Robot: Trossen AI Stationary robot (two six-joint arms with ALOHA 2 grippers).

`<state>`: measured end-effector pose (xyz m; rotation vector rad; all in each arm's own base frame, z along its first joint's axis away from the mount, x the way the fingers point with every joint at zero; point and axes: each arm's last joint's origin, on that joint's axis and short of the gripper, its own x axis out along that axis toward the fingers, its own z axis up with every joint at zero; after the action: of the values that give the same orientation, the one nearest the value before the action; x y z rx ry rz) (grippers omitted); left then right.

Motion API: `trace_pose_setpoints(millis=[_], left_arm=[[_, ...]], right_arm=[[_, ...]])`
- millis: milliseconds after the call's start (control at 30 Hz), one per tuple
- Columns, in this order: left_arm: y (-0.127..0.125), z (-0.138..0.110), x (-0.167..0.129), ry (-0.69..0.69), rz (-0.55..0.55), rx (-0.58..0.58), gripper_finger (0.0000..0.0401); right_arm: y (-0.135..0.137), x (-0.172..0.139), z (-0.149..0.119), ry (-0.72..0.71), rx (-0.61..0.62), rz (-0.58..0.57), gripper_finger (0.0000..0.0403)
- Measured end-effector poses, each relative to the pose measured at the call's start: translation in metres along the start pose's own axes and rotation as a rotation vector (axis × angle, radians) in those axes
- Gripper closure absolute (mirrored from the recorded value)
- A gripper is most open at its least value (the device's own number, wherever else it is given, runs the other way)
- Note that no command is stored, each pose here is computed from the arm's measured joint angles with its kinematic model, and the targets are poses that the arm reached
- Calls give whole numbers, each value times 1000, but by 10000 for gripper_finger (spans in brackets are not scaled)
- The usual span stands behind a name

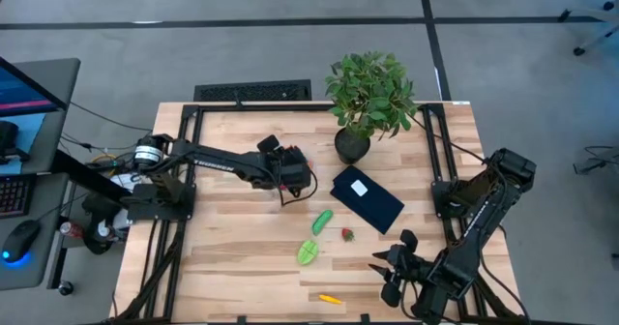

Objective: Pick and placing Produce into tupperware
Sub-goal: Put the pink peach into the transparent bin

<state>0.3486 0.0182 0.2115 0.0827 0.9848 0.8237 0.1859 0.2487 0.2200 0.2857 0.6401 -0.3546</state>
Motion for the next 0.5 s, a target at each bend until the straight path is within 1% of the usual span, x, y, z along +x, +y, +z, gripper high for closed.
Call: trace_pose_setpoints(millis=[233,500], left_arm=[[7,3,7,11,1,-28,264],[7,5,7,2,-22,-46,264]], right_arm=[[0,0,0,-14,0,-3,275],[-1,0,0,-16,-5,-7,275]])
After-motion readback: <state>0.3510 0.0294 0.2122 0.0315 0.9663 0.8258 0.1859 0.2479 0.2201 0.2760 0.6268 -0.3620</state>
